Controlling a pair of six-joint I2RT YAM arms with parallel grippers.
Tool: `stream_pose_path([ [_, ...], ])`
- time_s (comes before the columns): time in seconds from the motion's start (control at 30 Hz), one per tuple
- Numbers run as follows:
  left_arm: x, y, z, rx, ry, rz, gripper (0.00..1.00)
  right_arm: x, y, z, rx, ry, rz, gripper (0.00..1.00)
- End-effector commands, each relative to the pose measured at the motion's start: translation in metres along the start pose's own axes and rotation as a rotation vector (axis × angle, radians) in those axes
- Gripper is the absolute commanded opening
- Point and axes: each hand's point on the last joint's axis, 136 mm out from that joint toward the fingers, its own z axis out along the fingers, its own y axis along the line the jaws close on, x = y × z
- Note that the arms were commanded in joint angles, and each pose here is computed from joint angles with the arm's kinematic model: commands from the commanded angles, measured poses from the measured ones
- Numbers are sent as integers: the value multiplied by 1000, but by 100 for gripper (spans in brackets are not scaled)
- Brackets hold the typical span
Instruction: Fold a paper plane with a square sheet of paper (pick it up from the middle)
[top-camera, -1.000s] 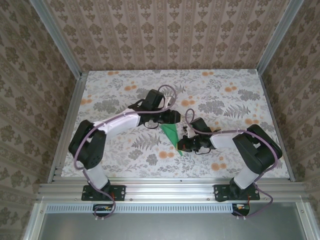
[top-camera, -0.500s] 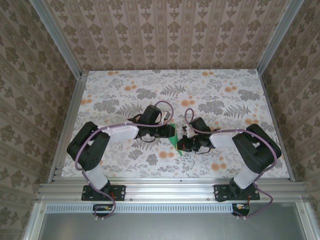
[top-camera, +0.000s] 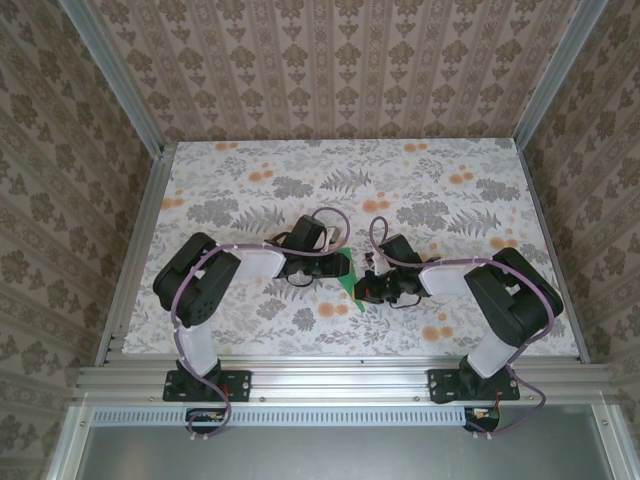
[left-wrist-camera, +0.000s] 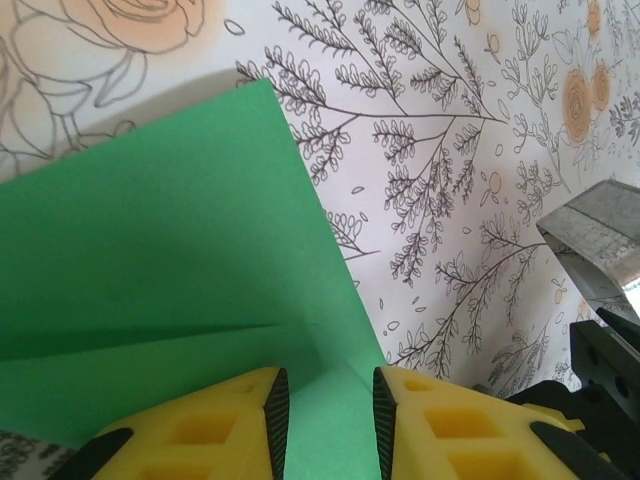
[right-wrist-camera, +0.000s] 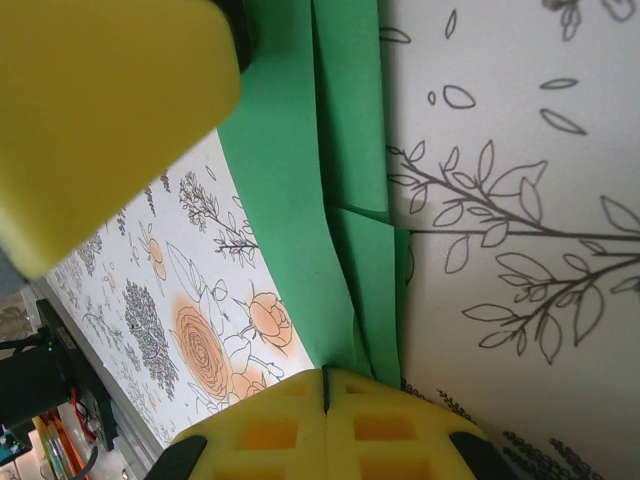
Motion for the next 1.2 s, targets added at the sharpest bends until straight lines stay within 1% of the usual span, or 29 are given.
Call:
stream_pose_path([
  [0.0,-18,10,-1,-15,-39,23,31,62,-70,1,245,166,139,1],
  [0.23,-34,22,-10,-7,-57,52,33,68,-74,-1,261,179,137,1],
  [0.43,-47,38,-17,11,-71,26,33,69,-74,-2,258,185,138,1],
  [0.7,-68,49,-34,17,-82,25,34,66,-70,-3,242,180,145,1],
  [0.8,-83,40,-47,44,-105,27,35,61,-66,-3,233,171,143,1],
  [0.93,-96,14,-72,60,-140,58,37,54,-60,-3,225,157,138,2],
  [1.03,-91,-7,-85,74,-157,74,37,50,-59,-3,229,145,138,2],
  [1.17,-61,-25,-80,50,-118,92,36,46,-58,-3,224,123,141,2],
])
